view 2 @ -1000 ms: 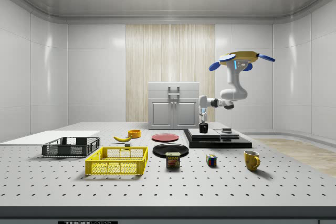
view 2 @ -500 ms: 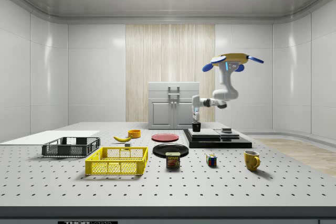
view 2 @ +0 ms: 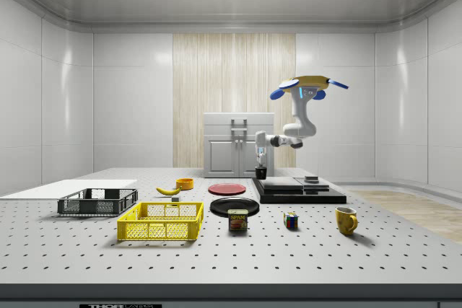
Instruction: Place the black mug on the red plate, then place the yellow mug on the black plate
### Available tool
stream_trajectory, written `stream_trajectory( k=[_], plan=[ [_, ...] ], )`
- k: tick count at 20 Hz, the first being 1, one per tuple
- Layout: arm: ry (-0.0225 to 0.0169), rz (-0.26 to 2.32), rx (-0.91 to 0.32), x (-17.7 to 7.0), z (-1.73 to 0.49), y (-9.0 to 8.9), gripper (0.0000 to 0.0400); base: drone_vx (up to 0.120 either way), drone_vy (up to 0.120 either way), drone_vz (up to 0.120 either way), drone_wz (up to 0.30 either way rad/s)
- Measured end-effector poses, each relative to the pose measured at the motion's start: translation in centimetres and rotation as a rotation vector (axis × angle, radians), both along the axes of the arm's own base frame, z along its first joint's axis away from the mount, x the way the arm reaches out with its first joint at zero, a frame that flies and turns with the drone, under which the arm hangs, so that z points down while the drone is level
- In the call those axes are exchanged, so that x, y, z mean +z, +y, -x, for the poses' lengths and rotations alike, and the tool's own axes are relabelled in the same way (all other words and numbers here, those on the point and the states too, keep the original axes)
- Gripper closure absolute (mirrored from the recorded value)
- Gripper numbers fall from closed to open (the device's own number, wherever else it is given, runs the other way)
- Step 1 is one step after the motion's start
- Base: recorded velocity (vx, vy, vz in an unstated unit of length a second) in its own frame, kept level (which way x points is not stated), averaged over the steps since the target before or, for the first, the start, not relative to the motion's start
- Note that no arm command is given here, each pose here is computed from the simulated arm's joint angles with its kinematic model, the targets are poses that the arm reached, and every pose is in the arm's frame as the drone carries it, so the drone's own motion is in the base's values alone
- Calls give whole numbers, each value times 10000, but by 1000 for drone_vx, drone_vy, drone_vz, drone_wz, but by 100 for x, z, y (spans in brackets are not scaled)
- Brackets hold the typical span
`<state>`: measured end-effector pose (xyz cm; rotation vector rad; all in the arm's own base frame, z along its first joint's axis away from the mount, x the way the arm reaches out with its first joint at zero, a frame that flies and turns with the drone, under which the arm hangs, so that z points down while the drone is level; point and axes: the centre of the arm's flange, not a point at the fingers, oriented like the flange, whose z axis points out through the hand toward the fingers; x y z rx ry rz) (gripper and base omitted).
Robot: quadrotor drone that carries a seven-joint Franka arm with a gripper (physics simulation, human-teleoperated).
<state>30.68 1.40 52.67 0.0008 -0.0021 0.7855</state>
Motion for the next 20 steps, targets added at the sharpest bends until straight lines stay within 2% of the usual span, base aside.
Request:
stream_trajectory(
  k=[14,20],
  plan=[
    [0,0,0,0,0,0,290,120,-120,0,0],
    [0,0,1,0,0,0,290,120,-13,0,0]
  ],
)
